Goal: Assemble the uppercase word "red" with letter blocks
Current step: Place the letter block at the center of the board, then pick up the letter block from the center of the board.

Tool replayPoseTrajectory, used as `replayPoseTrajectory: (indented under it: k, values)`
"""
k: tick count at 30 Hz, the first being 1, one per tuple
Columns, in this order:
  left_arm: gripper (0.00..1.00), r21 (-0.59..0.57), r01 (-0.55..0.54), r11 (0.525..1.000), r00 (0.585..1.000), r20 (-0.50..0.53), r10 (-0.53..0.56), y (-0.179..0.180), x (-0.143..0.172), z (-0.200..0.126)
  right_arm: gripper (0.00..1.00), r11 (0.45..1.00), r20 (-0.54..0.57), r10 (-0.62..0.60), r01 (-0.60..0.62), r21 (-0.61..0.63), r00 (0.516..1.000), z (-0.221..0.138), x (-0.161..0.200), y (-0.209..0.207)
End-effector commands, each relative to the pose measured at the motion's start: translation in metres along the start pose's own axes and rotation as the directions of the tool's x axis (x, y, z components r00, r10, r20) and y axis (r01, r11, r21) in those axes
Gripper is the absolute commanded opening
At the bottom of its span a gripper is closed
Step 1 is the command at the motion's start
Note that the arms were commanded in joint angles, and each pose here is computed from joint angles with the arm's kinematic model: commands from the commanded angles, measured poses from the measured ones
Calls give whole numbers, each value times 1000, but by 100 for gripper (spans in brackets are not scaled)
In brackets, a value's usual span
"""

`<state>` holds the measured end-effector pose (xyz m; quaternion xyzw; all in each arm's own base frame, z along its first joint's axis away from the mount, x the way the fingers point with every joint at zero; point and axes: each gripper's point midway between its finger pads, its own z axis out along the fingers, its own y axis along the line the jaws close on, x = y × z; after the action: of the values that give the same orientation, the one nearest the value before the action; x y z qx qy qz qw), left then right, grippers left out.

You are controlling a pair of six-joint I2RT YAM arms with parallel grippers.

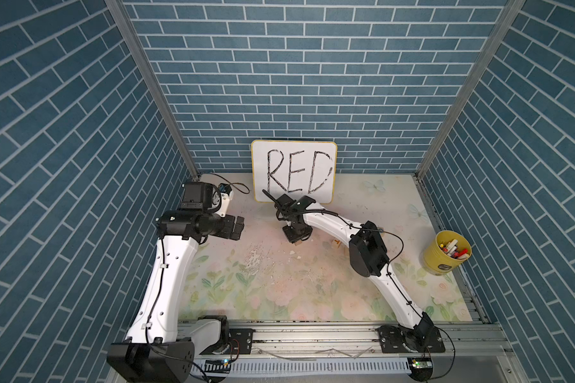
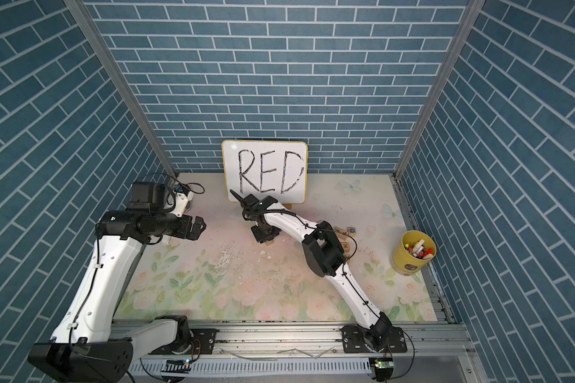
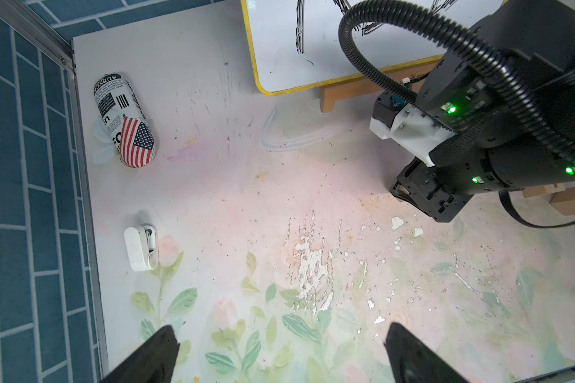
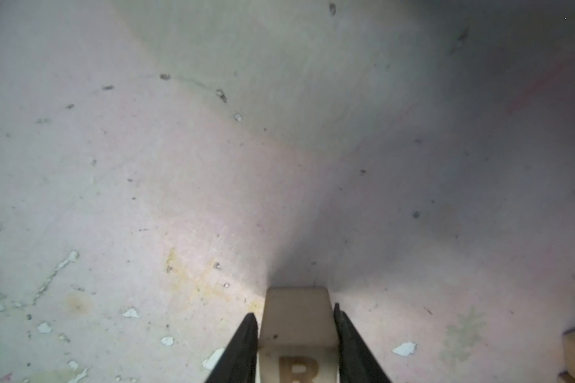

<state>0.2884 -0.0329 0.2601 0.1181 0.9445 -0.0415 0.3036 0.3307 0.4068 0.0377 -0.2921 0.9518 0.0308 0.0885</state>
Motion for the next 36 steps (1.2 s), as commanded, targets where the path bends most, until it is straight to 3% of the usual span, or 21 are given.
replayPoseTrajectory:
  k: [1, 5, 12, 17, 22, 27, 36]
  values:
    - [99, 21, 24, 999, 1000, -4, -24, -2, -1, 8, 43, 1000, 14, 8, -8, 10, 1000, -7, -2, 3]
    - [99, 33, 44, 999, 999, -9, -43, -4, -4, 12, 44, 999, 43, 12, -13, 38, 999, -17, -5, -3]
    - [99, 37, 59, 998, 998, 4, -59, -14, -10, 22, 46, 992, 161, 7, -27, 122, 987, -68, -17, -29]
    - [99, 35, 84, 996, 996, 10, -85, -16, -13, 30, 47, 997, 206, 60, -68, 34, 977, -89, -18, -40]
    - [99, 37, -19, 999, 999, -39, 20, -41, -8, 51, 47, 989, 290, 145, -146, -21, 946, -129, -26, -61]
    - [99, 136, -136, 981, 979, -133, 154, -98, 1, 91, 44, 961, 293, 255, -276, 33, 921, -141, 8, -109]
    - [99, 99, -79, 992, 955, -277, 103, -146, 0, 166, 41, 906, 312, 360, -409, 107, 879, -158, 88, -151]
